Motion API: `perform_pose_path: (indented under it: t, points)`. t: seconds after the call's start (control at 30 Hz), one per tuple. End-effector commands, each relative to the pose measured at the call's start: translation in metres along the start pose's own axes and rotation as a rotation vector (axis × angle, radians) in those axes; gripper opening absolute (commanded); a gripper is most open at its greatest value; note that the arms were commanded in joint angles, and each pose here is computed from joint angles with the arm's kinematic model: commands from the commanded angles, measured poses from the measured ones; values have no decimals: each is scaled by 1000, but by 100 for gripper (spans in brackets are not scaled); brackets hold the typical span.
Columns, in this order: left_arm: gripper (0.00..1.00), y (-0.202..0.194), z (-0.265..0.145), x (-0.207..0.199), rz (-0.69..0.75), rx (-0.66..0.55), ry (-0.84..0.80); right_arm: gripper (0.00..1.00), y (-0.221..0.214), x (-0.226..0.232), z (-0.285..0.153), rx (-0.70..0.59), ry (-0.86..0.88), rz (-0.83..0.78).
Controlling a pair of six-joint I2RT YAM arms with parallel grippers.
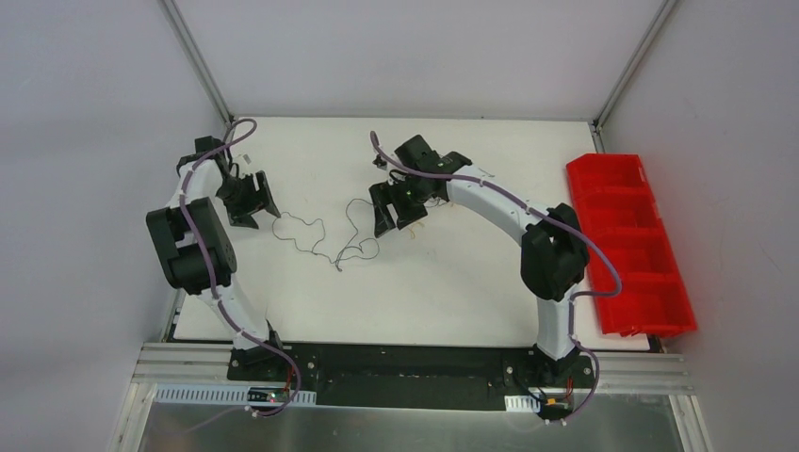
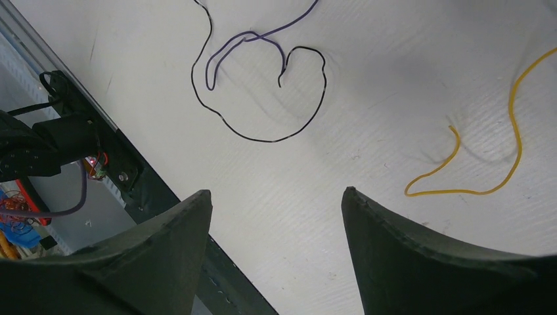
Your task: Untangle the cables
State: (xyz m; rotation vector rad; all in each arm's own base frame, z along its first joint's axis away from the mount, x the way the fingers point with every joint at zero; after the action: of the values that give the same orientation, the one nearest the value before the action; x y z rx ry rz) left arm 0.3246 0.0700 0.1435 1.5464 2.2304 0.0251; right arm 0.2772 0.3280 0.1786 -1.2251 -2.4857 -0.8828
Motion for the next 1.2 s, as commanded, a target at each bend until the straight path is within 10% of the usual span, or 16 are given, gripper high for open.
perform_pose_path:
  t: [0.0,0.27,0.6,0.83,1.17]
  points:
    - [66,21,22,11,70,25,1,75,7,7,4,-38,51,-54]
    - [55,23,51,-6,42,92,-165,77,-1,18,36,29,75,-56]
    - [0,-4,30,-52,64,120,-377,86,-30,-7,33,125,149,362]
    - [0,-41,-9,-105,218,85,-500,90,-37,-23,28,111,308,667]
    - [0,-84,-43,-156,421,87,-680,91,-68,-33,-7,66,322,625]
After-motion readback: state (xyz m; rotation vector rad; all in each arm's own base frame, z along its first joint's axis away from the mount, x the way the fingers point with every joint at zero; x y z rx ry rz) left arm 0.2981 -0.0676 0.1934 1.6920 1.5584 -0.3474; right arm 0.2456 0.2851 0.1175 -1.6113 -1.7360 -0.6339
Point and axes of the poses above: each gripper's point midway between its finger pads, its own z axis out along the fingers, its own x axis along the line the jaws close on, y = z × x, the point moved 6 cm from there along -z, back along the fingers, and after that the axes turned 1 degree about -z, right-handed, at the moved point
